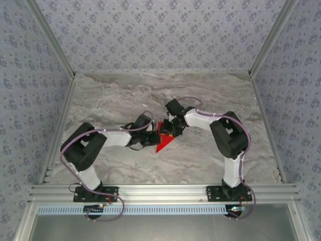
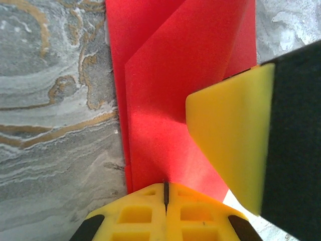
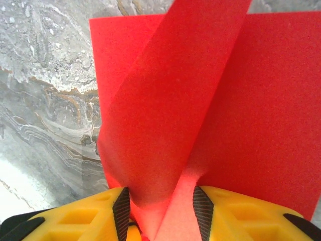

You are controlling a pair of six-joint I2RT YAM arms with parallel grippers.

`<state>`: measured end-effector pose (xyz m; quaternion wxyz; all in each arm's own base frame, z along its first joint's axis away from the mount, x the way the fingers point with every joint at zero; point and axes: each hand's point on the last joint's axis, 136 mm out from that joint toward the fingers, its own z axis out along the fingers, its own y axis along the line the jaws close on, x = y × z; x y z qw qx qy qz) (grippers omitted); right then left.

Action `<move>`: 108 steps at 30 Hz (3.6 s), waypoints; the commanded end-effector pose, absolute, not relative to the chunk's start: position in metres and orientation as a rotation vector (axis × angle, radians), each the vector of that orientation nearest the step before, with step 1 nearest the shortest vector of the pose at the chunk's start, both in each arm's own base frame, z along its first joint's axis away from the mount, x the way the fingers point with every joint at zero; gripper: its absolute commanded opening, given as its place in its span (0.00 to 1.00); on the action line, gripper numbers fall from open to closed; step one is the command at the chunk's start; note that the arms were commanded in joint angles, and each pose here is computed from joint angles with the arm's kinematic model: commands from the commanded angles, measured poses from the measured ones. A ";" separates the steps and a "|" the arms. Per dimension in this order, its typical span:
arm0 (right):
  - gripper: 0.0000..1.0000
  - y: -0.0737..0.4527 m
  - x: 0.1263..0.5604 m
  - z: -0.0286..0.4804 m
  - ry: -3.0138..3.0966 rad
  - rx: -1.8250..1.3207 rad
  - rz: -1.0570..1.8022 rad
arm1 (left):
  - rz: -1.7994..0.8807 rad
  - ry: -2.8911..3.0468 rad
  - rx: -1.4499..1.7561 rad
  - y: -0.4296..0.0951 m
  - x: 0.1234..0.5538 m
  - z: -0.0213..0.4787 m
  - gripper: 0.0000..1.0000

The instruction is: Fold a paper plane with a square sheet of paper (pick it up from the middle)

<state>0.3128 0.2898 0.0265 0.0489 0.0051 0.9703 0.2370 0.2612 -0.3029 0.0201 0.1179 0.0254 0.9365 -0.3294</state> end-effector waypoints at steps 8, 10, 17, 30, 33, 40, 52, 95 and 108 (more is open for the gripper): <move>0.37 0.276 0.325 0.075 2.760 -0.017 0.907 | -0.764 2.882 0.113 -0.282 0.243 -0.013 0.00; 0.26 0.281 0.322 0.074 2.757 -0.055 0.945 | -0.754 2.883 0.130 -0.282 0.242 -0.014 0.00; 0.00 0.300 0.313 0.056 2.797 -0.112 0.988 | -0.727 2.886 0.154 -0.281 0.243 -0.012 0.00; 0.00 0.294 0.308 0.017 2.866 -0.162 0.909 | -0.696 2.907 0.152 -0.278 0.241 -0.014 0.00; 0.00 0.278 0.318 0.006 2.876 -0.145 0.854 | -0.685 2.920 0.154 -0.275 0.237 -0.015 0.00; 0.00 0.240 0.351 0.002 2.837 -0.033 0.816 | -0.676 2.938 0.193 -0.272 0.232 -0.019 0.00; 0.00 0.258 0.338 0.056 2.679 -0.051 0.949 | -0.666 2.821 0.525 -0.277 0.236 -0.008 0.00; 0.00 0.226 0.429 0.066 2.614 0.047 0.864 | -0.628 2.874 0.446 -0.269 0.232 -0.017 0.00; 0.00 0.295 0.326 0.037 2.771 -0.105 1.055 | -0.672 2.816 0.395 -0.275 0.240 -0.004 0.00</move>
